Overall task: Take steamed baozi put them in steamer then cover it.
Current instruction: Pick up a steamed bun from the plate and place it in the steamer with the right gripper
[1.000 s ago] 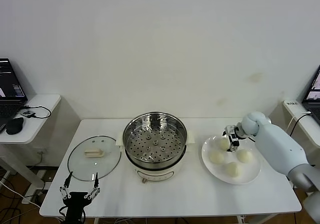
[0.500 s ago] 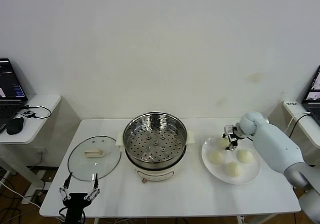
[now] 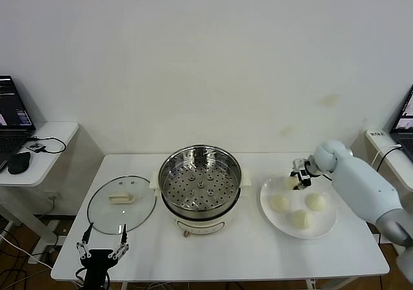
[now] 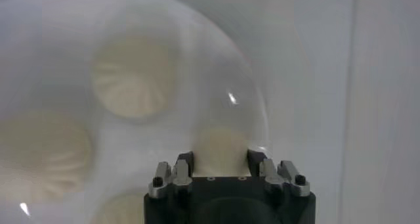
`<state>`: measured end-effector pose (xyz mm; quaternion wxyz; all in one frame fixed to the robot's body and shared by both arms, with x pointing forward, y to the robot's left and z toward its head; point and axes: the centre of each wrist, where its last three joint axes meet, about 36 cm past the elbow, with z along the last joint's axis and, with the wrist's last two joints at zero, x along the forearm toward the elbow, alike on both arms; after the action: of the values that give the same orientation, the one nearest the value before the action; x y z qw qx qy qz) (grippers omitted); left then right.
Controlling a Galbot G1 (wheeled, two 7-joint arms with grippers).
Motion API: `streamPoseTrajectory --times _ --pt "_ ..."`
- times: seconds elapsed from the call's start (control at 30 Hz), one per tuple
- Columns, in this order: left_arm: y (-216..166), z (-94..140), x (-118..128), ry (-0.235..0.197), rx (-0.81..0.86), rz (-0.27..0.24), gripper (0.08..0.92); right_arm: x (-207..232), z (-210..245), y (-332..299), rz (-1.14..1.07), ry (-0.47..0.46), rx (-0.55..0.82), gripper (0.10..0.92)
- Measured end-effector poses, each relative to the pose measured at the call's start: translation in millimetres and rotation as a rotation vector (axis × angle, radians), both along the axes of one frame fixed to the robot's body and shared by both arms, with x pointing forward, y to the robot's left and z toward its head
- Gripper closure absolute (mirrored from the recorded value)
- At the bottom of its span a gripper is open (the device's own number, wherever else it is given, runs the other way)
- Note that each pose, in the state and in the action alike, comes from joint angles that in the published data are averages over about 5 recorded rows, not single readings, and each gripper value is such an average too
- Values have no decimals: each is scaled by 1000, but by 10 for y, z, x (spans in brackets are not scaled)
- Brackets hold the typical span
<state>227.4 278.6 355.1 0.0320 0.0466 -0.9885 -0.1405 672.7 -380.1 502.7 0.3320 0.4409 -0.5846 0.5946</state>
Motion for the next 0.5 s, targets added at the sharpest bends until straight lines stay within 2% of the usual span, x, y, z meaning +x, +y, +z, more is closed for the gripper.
streamPoseTrajectory --times 0.23,0.5 --pt "-24 1 37 -2 -18 -17 177 -16 716 180 71 -76 49 482" --pt "-11 15 38 -6 -34 -19 177 16 1495 730 202 -139 125 479"
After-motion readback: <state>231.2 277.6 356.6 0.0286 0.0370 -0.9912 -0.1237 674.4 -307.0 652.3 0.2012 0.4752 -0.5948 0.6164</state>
